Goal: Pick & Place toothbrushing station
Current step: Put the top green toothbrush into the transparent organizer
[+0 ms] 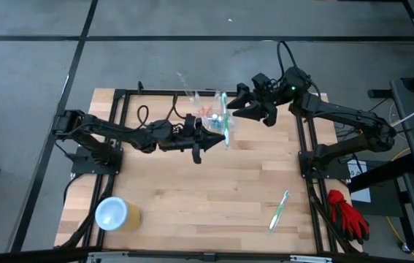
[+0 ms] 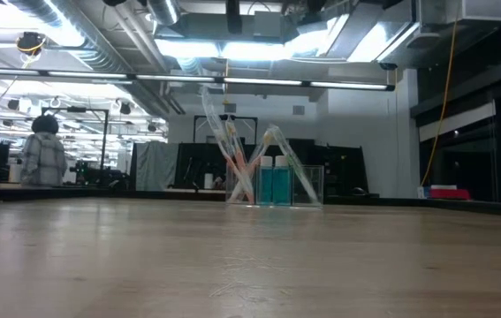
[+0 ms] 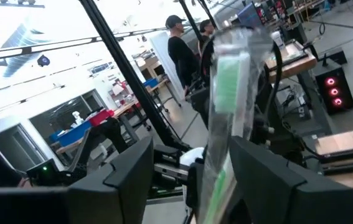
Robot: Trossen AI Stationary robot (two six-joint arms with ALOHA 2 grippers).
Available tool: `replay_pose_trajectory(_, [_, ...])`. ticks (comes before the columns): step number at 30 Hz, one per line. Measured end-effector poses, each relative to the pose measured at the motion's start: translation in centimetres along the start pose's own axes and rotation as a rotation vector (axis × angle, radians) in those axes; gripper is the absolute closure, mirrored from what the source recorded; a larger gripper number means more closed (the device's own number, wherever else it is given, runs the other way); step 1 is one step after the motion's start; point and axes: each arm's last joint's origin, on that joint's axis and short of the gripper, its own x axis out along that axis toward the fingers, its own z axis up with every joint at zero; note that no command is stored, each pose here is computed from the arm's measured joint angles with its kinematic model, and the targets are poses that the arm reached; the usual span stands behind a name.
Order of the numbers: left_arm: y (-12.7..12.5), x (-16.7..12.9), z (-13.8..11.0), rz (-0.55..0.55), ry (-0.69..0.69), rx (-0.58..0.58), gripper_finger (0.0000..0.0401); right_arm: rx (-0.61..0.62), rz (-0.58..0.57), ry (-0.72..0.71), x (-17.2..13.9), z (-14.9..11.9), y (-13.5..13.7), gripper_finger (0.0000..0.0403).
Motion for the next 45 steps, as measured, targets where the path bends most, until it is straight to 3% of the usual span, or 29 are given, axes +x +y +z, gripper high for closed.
replay_pose_trajectory(9, [-0.3,-0.1,0.1,-0.003,-0.008,-0.005,0.0399,0.004,-0.022,0.019,-0.1,-0.2,-0.4,0.0215])
replay_pose_trajectory(27, [-0.1,-0.1,0.1,-0.016,0.018,-0.036,0.0398,-0.005,-0.059,0.01,0.3,-0.5,-1.4,0.0216])
replay_pose_trajectory(38, [0.2,-0.1,-0.1,-0.003,0.048,-0.05,0.0398,0.004,-0.024,-0.011,1.0,-0.6,-2.2,0.0219])
replay_pose_trajectory(45, [0.4,0.0,0.0,-0.007,0.048,-0.049,0.0398,0.003,-0.022,-0.01,1.0,-0.6,-2.1,0.0271])
